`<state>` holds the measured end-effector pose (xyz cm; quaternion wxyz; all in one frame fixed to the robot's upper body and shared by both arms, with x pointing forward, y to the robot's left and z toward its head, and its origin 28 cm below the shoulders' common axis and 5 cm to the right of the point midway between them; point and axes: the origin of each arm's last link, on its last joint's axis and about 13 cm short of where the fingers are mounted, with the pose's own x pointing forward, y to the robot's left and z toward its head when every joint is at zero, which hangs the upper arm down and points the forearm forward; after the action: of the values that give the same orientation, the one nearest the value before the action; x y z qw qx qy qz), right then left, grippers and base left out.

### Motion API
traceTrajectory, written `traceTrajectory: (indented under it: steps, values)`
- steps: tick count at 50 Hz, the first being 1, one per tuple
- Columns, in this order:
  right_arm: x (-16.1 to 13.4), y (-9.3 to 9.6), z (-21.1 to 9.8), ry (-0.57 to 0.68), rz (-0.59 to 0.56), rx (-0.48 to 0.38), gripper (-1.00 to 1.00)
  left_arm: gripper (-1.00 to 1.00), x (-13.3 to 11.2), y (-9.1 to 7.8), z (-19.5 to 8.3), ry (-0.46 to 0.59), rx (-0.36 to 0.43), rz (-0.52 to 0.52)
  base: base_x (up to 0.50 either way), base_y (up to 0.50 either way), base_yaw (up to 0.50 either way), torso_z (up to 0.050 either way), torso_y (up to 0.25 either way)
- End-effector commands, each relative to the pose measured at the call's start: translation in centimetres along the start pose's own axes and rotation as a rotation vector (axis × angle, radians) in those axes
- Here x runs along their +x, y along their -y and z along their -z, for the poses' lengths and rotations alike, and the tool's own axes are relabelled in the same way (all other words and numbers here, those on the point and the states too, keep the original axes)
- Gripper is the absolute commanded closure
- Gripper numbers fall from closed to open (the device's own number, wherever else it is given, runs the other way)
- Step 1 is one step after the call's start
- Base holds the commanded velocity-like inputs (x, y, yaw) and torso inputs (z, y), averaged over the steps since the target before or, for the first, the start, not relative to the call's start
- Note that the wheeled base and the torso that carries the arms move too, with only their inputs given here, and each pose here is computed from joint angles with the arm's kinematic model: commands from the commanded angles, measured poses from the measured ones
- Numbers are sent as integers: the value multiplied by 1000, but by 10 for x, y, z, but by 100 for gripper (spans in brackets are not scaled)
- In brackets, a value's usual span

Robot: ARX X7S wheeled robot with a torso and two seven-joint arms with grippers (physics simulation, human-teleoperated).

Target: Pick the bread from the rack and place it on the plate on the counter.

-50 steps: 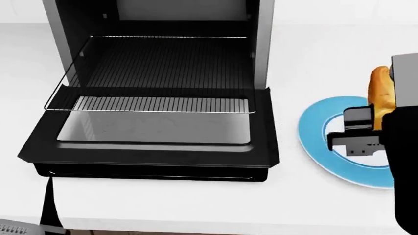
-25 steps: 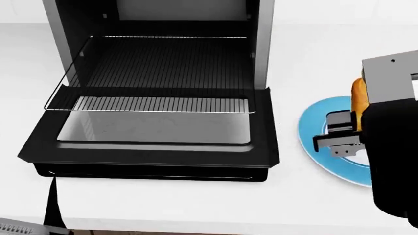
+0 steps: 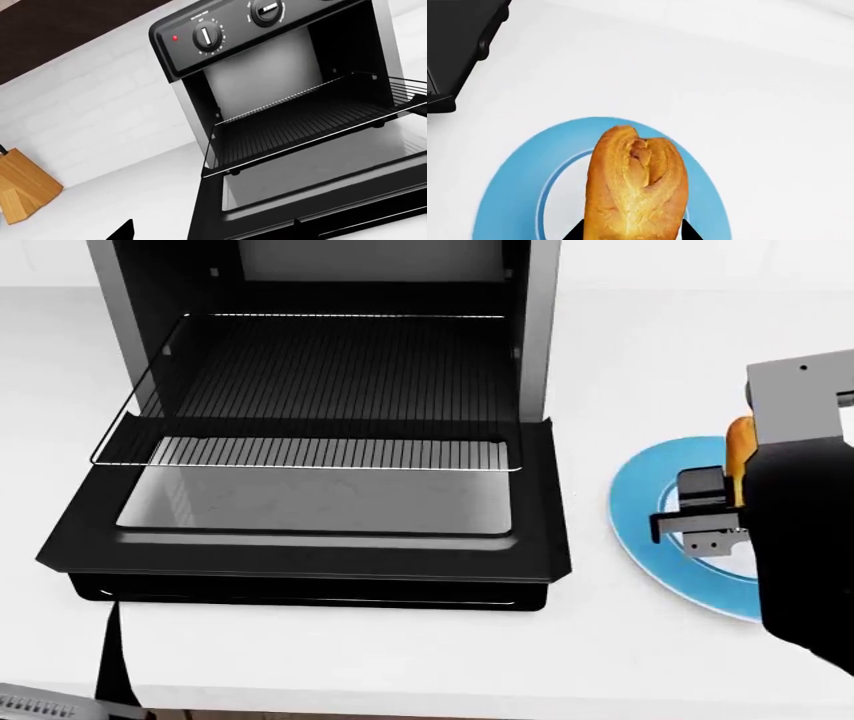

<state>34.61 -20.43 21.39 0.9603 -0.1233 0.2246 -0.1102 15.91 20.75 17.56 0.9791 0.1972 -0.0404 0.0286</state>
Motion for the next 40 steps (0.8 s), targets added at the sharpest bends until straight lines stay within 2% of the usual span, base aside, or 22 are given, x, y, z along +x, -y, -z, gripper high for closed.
traceTrajectory:
  steps: [1,11,12,25,30,40]
  values:
    - [12,-1,-9,13,-14,16,100,-100,-1,-1,-1,2,-8,4,0,0,0,0,0]
    - [13,-2,-15,20,-38,9,100,-100,-1,0,-4,6,-3,8,0,0,0,0,0]
    - [13,-2,-15,19,-38,5,-100,-100,-1,0,-4,6,-3,9,0,0,0,0,0]
    - [0,2,-4,66,-10,7,-100,-100,-2,2,-2,7,-5,16,0,0,0,0,0]
    - [-21,0,-5,169,-11,13,-100,-100,-3,2,0,1,-9,13,0,0,0,0,0]
    - [-69,3,-9,295,-26,18,-100,-100,-4,2,3,-3,-17,10,0,0,0,0,0]
